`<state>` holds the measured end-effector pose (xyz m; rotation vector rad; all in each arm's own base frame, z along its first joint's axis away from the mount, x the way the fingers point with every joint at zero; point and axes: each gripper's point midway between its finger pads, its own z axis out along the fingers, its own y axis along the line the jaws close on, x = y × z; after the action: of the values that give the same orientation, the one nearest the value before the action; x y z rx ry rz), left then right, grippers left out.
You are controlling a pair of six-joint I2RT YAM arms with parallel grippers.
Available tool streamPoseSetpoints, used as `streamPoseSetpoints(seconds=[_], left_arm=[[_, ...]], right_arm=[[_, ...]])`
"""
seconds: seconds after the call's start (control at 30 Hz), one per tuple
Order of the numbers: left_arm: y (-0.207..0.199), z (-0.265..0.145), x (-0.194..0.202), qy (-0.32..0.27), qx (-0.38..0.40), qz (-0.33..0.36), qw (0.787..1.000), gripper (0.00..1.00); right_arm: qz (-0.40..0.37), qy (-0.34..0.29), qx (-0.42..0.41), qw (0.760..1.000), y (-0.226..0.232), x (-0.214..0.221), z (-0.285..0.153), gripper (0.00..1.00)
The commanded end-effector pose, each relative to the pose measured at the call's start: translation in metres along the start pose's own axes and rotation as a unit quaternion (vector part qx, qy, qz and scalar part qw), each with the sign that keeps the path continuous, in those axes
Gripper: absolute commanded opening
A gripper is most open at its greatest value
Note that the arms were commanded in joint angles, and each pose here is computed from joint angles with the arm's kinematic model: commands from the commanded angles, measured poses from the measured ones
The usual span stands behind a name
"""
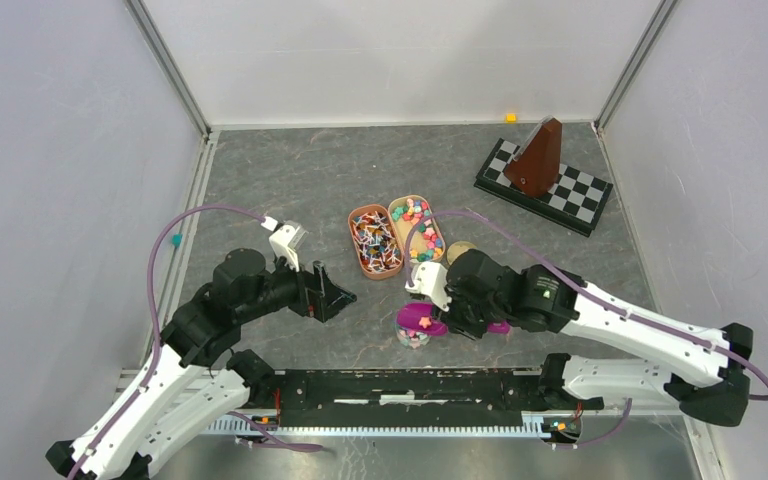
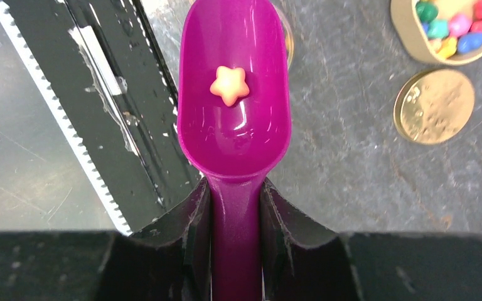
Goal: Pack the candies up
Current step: Place the fake candies in the packing bottle.
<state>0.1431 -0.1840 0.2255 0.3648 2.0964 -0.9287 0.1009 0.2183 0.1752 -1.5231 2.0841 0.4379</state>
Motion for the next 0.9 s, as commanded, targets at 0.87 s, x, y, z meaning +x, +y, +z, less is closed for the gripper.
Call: streamPoseSetpoints(seconds=[0.87], left_arm=[[-0.003,-0.007,-0.006,-0.028,0.011,0.011,0.999,1.00]], right_arm=[[0.042,0.186,0.075,0.979,0.000,0.016,0.005,0.00]])
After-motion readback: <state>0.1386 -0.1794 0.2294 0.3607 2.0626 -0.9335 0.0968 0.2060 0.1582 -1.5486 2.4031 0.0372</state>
